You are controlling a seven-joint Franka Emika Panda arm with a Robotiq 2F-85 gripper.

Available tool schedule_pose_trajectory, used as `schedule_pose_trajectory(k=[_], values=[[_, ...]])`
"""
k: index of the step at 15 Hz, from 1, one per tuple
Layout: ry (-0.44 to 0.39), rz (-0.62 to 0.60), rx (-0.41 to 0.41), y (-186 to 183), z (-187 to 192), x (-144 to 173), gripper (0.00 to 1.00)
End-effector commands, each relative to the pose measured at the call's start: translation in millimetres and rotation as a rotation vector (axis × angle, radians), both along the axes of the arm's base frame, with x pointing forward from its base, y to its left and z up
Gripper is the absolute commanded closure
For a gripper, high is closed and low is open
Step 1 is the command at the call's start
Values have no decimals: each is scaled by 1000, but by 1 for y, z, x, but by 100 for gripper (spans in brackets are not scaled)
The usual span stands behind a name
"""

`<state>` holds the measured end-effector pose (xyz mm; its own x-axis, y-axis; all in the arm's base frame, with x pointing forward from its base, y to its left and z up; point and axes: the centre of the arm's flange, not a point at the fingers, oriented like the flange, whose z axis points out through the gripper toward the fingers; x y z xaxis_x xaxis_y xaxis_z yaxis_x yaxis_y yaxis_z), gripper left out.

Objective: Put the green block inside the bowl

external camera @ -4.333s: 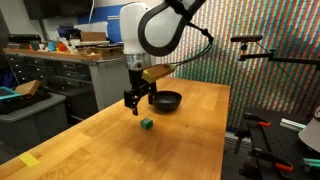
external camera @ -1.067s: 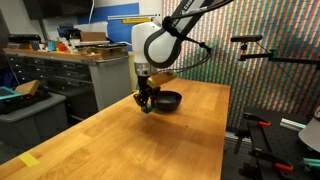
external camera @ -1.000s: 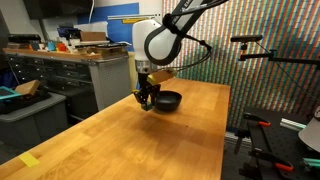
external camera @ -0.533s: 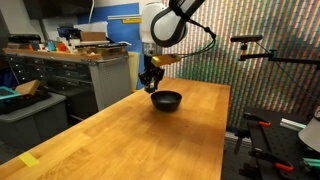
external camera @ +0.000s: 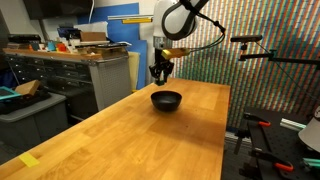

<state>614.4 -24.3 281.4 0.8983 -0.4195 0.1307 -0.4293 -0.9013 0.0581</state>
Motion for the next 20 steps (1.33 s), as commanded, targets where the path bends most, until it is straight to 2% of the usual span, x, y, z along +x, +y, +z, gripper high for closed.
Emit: schedule_pose_trajectory(k=[1, 7, 16, 20], values=[[22, 1, -4, -8, -7, -21, 79], [74, 19, -7, 3, -40, -27, 79], [103, -6, -5, -4, -95, -28, 79], [102, -9, -11, -7, -107, -28, 79]])
